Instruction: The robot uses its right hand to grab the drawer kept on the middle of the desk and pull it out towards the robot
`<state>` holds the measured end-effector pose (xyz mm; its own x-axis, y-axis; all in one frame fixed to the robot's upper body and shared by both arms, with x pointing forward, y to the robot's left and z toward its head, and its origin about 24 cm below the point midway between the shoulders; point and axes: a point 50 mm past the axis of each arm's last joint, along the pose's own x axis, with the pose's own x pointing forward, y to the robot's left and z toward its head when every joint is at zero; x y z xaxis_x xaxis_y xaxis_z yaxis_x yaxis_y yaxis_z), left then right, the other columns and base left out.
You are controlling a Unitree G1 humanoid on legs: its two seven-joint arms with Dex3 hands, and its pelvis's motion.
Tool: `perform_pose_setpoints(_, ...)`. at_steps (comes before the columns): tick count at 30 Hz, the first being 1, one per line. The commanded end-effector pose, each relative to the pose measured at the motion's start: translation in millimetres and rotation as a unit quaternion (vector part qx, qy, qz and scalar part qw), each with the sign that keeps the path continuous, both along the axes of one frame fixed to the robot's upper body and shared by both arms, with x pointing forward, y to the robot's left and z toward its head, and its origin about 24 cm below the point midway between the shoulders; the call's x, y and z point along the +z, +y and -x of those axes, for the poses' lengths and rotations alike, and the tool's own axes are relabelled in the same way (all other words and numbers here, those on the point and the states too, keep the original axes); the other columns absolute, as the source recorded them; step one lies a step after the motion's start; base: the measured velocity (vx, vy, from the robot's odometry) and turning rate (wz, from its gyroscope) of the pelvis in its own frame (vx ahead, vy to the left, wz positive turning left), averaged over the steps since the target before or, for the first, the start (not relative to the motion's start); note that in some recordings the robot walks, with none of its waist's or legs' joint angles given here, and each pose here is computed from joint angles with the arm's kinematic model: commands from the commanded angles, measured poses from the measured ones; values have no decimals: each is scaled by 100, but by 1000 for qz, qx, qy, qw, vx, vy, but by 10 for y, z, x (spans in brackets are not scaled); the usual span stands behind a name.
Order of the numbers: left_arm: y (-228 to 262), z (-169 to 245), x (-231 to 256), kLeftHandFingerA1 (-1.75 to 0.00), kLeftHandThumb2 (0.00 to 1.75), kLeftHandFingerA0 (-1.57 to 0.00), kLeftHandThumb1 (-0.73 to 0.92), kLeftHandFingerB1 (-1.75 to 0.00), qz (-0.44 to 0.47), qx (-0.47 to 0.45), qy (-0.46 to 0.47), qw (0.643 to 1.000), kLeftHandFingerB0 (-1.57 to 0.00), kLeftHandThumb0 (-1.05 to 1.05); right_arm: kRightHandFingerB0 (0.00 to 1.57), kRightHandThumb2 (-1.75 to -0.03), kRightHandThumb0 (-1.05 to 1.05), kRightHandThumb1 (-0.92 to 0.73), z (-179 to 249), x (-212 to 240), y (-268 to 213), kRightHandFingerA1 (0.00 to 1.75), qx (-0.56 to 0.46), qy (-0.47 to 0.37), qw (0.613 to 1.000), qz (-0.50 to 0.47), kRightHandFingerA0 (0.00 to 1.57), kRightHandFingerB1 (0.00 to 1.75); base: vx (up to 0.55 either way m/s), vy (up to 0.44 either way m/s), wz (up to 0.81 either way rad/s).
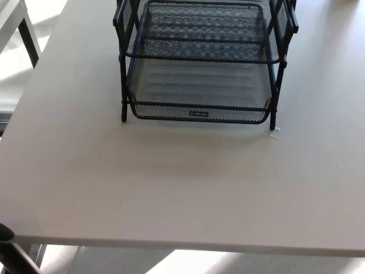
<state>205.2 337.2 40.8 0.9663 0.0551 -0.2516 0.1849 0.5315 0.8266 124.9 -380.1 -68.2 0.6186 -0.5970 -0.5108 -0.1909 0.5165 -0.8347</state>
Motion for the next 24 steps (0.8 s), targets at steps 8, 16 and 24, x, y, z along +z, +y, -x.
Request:
perform_pose_setpoints(8, -276, -52, 504, -85, 57, -77, 58, -57, -116, -208, -52, 970, -80, -28, 33, -57, -37, -57, -82, 540, -432, 103, 26, -58, 994, 87, 75, 33, 0, 0, 0)
perform_pose_setpoints(16, -274, -53, 513, -84, 57, -78, 56, -58, -115, -208, -55, 970, -82, -28, 28, -74, -48, -50, 26, 652, -604, 57, 8, -13, 996, 84, 68, 41, 0, 0, 0)
perform_pose_setpoints(24, -264, -56, 511, -85, 57, -78, 56, -58, -115, -210, -52, 969, -82, -28, 26, -77, -51, -52, 63, 1123, -914, 55, -30, -53, 994, 90, 51, 42, 0, 0, 0)
